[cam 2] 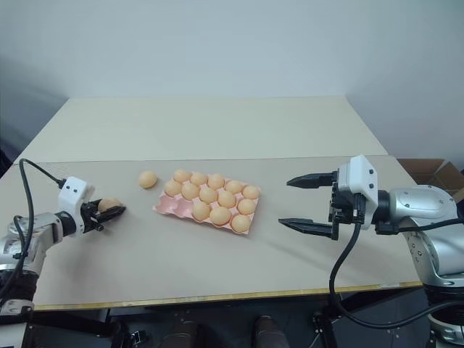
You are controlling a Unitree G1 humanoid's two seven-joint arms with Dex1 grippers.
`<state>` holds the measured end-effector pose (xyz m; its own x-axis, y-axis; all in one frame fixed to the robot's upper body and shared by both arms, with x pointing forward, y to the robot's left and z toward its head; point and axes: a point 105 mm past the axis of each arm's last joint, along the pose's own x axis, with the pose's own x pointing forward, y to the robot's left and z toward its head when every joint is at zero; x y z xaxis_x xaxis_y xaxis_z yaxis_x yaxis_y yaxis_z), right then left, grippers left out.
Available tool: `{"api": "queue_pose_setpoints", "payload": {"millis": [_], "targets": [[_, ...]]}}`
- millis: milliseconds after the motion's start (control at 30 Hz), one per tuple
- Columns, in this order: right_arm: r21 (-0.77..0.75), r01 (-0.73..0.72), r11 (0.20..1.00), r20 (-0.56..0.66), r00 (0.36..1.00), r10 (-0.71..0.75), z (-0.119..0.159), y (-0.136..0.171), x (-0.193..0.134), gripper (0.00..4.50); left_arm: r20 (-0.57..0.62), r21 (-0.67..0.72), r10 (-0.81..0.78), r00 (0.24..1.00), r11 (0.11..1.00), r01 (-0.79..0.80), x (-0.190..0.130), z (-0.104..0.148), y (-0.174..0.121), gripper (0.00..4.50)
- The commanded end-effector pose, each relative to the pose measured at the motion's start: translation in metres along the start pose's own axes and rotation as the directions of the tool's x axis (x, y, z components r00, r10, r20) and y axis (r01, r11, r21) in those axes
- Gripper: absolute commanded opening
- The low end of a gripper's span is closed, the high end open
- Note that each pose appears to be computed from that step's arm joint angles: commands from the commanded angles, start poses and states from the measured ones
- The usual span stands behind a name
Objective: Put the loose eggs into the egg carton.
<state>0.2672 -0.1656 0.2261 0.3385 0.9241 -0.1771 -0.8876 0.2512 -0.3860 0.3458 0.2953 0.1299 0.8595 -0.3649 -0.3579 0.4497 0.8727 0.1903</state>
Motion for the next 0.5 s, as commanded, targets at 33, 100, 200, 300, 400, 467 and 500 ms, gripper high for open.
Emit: {"api": "queue_pose_setpoints", "payload": {"millis": [33,100,200,300,400,467,500], "targets": [[-0.045,0.020,0.999,0.030,0.999,-0.018,0.012,-0.002,-0.003,4.50,0.168,0.131,-0.159,0.973,0.982,0.137,-0.010,0.056,-0.026,2.29],[-0.047,0.019,0.999,0.034,0.999,-0.018,0.012,-0.002,-0.001,4.50,0.212,0.175,-0.266,0.940,0.957,0.231,-0.004,0.071,-0.049,2.29],[-0.049,0.020,0.999,0.039,0.999,-0.019,0.012,-0.002,0.001,4.50,0.228,0.225,-0.402,0.887,0.908,0.354,0.015,0.082,-0.084,2.29],[-0.053,0.023,0.998,0.042,0.999,-0.021,0.012,-0.003,0.003,4.50,0.214,0.240,-0.468,0.857,0.876,0.418,0.025,0.083,-0.100,2.29],[-0.059,0.035,0.998,0.042,0.999,-0.032,0.016,-0.002,0.001,4.50,0.178,0.254,-0.514,0.839,0.848,0.465,0.034,0.080,-0.110,2.29],[-0.058,0.044,0.997,0.041,0.998,-0.042,0.016,-0.001,-0.001,4.50,0.167,0.230,-0.524,0.835,0.844,0.484,0.036,0.080,-0.110,2.76],[-0.058,0.046,0.997,0.040,0.998,-0.044,0.016,-0.001,-0.001,4.50,0.164,0.220,-0.526,0.835,0.844,0.489,0.037,0.080,-0.109,2.97]]}}
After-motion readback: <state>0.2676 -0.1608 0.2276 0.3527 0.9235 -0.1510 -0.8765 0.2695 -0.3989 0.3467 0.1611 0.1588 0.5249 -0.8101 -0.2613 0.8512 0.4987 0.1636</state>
